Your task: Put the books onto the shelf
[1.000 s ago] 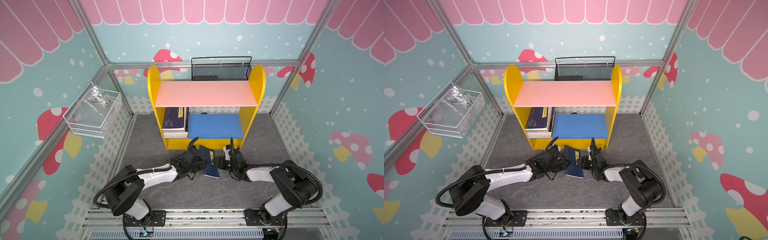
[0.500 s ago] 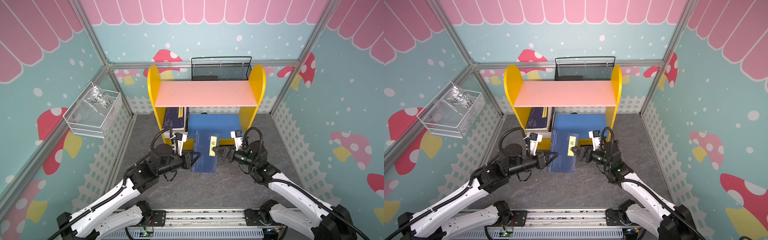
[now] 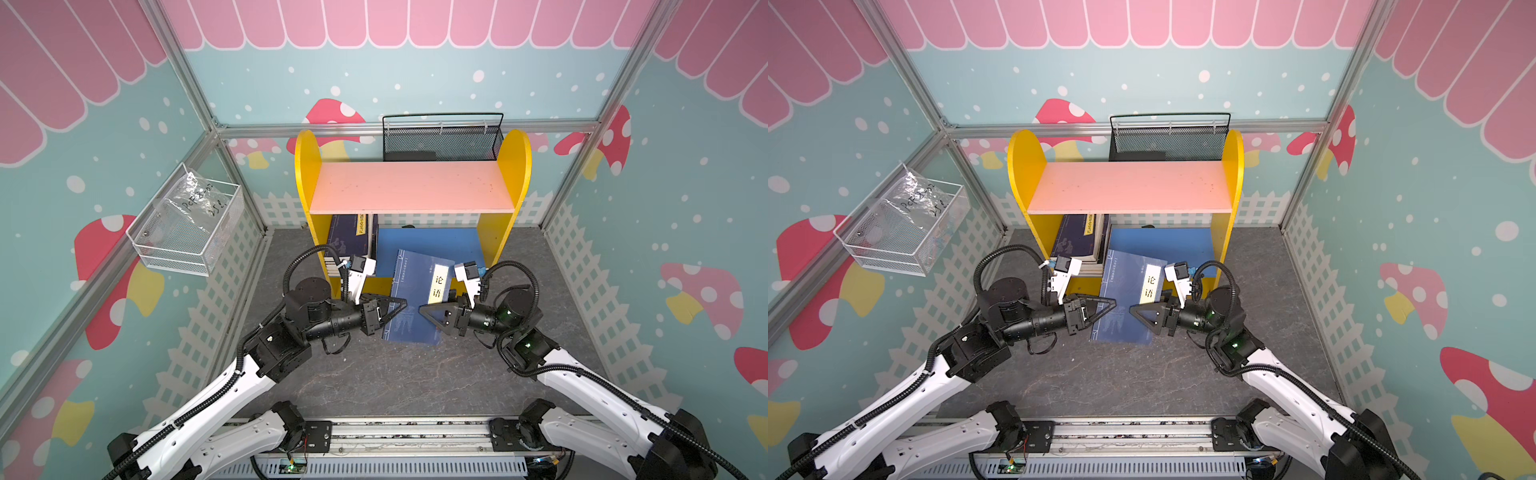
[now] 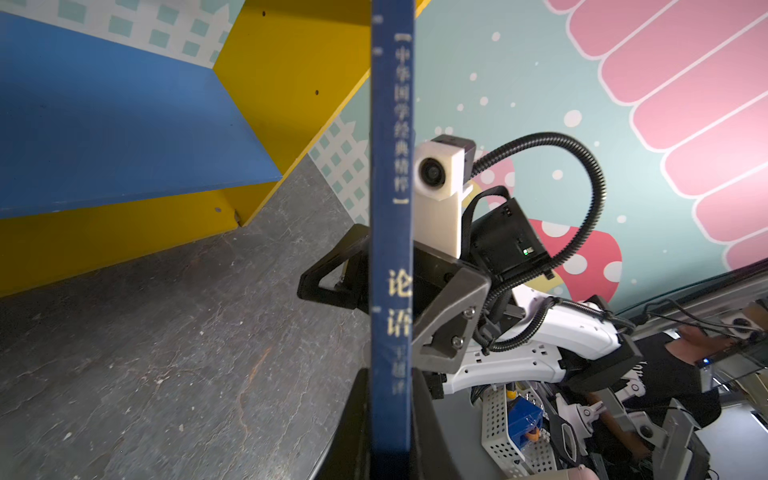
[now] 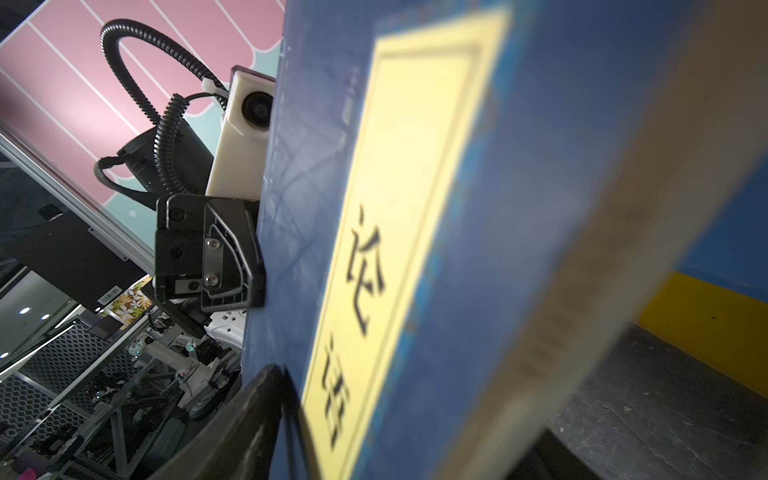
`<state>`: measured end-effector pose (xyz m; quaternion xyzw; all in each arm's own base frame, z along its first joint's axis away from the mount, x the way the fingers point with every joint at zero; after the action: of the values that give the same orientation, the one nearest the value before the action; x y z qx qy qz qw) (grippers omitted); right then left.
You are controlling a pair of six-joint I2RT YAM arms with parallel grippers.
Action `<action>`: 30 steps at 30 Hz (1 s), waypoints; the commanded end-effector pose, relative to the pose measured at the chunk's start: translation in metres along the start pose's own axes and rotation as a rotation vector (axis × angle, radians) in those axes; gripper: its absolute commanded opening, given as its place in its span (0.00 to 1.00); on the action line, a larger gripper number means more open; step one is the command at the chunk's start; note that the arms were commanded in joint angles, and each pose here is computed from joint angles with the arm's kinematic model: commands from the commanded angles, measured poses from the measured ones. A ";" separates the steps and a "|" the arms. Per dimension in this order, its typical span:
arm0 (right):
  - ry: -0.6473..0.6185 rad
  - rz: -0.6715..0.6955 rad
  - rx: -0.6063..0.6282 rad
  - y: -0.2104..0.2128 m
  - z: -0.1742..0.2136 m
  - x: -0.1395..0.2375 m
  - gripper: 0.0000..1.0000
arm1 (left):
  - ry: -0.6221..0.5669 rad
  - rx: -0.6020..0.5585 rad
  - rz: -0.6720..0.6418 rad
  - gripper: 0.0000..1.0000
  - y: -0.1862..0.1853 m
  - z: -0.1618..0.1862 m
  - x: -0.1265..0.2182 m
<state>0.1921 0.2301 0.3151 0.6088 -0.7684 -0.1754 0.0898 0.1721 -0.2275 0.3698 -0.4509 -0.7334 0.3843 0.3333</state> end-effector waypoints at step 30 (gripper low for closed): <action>-0.056 -0.212 -0.139 0.009 0.020 0.000 0.24 | -0.084 -0.041 0.138 0.00 -0.017 -0.026 0.016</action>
<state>0.1857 0.2360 0.2912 0.6491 -0.7103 -0.2495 0.1094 0.1846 -0.2119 0.3818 -0.4562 -0.7308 0.4107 0.2985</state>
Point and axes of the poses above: each gripper's point midway between its finger pads, its own x axis back along the fingers, its own y axis along the line the jaws close on, z = x × y, the point moved 5 cm from there along x, back along the fingers, and after that the axes turned 15 degrees about x, right-handed, at the moved point
